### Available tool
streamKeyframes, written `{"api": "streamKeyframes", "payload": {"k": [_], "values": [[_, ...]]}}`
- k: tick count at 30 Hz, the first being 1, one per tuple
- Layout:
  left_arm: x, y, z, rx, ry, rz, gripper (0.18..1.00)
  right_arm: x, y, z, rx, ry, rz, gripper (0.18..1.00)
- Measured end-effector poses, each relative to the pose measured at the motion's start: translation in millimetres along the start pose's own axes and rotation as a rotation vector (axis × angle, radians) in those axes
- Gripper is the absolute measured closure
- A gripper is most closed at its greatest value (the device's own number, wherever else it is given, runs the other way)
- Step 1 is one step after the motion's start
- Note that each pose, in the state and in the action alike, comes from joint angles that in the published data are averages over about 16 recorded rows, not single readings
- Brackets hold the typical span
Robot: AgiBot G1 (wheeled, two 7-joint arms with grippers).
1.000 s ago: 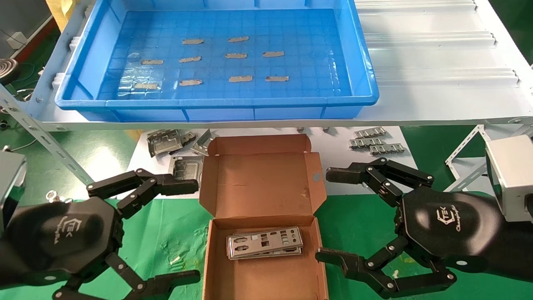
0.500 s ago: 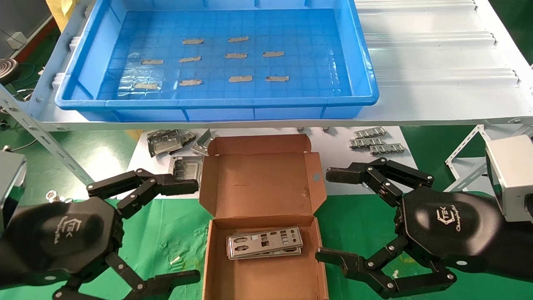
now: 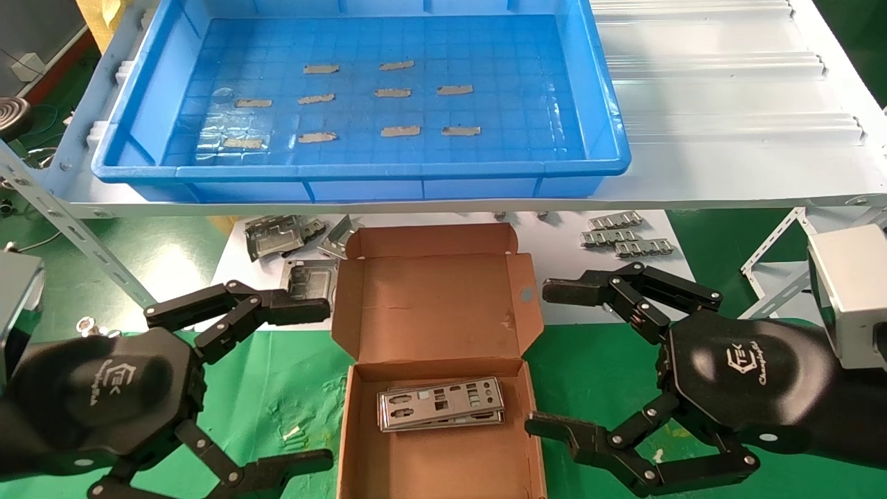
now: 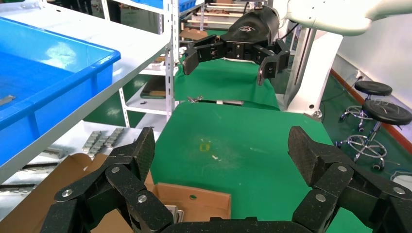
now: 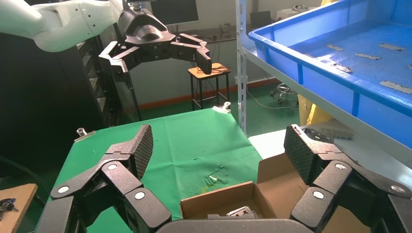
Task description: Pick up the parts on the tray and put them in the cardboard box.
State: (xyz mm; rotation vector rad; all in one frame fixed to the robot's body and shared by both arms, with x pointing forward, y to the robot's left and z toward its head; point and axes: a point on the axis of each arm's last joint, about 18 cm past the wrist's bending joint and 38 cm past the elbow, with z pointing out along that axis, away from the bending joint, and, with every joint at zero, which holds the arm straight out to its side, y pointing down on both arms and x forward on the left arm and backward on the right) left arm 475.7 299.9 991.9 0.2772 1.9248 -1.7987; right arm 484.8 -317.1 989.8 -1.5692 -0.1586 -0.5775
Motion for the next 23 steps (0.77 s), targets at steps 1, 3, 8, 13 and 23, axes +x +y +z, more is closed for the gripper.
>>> {"api": "streamKeyframes", "payload": {"k": [1, 3, 8, 13, 23], "values": [[0.0, 0.0, 0.0, 0.0, 0.0, 0.0, 0.184, 0.0, 0.0, 0.0, 0.0, 0.0, 0.0, 0.178], [0.0, 0.0, 0.0, 0.0, 0.0, 0.0, 0.184, 0.0, 0.0, 0.0, 0.0, 0.0, 0.0, 0.178], [0.0, 0.0, 0.0, 0.0, 0.0, 0.0, 0.184, 0.0, 0.0, 0.0, 0.0, 0.0, 0.0, 0.178], [0.0, 0.0, 0.0, 0.0, 0.0, 0.0, 0.184, 0.0, 0.0, 0.0, 0.0, 0.0, 0.0, 0.178], [0.0, 0.0, 0.0, 0.0, 0.0, 0.0, 0.184, 0.0, 0.0, 0.0, 0.0, 0.0, 0.0, 0.178]]}}
